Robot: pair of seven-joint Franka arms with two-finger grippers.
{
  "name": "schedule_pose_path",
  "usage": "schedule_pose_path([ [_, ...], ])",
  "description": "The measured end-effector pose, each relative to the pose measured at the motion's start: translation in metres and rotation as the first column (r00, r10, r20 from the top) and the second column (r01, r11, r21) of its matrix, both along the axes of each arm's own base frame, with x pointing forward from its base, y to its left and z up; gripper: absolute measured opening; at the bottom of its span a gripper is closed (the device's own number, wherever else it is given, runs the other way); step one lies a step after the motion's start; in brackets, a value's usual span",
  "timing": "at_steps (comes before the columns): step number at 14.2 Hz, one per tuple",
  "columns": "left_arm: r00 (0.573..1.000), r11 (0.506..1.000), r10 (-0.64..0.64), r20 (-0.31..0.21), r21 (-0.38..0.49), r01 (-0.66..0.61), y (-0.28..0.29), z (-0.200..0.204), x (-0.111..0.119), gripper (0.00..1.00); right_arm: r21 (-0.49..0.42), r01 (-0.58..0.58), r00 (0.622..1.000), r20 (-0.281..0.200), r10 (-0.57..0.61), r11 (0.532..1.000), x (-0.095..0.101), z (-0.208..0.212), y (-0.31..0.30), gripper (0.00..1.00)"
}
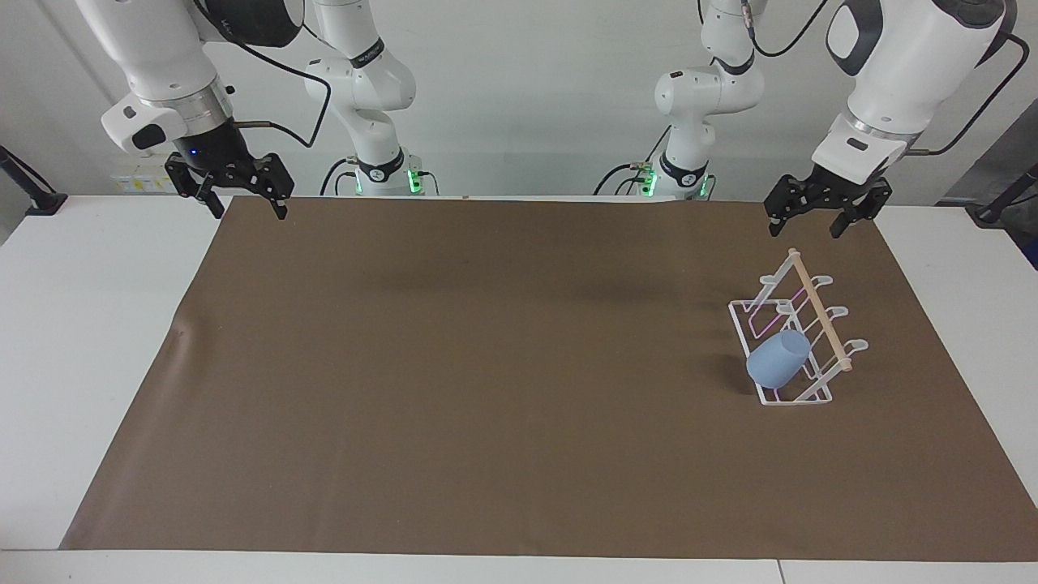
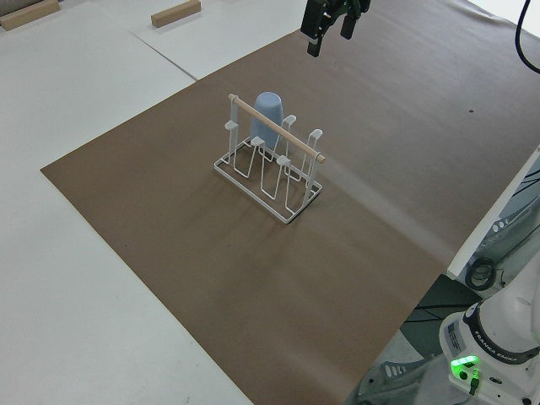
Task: Hang cup on cup holder
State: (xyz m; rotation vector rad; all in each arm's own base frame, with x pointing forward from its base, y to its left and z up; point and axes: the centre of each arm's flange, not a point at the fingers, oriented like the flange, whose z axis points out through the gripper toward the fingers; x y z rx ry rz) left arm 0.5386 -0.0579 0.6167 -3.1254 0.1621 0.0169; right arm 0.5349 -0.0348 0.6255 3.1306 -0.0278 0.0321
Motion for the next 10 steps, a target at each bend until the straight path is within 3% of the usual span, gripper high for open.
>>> schedule_pose_path([
  [10,1.000,1.000,0.008,0.001,0.000,-0.008,0.0055,0.0062,-0.0011,1.00,0.000,0.000,1.000,0.000,0.000,1.000,0.0000,0.0000,0.0000,1.00],
])
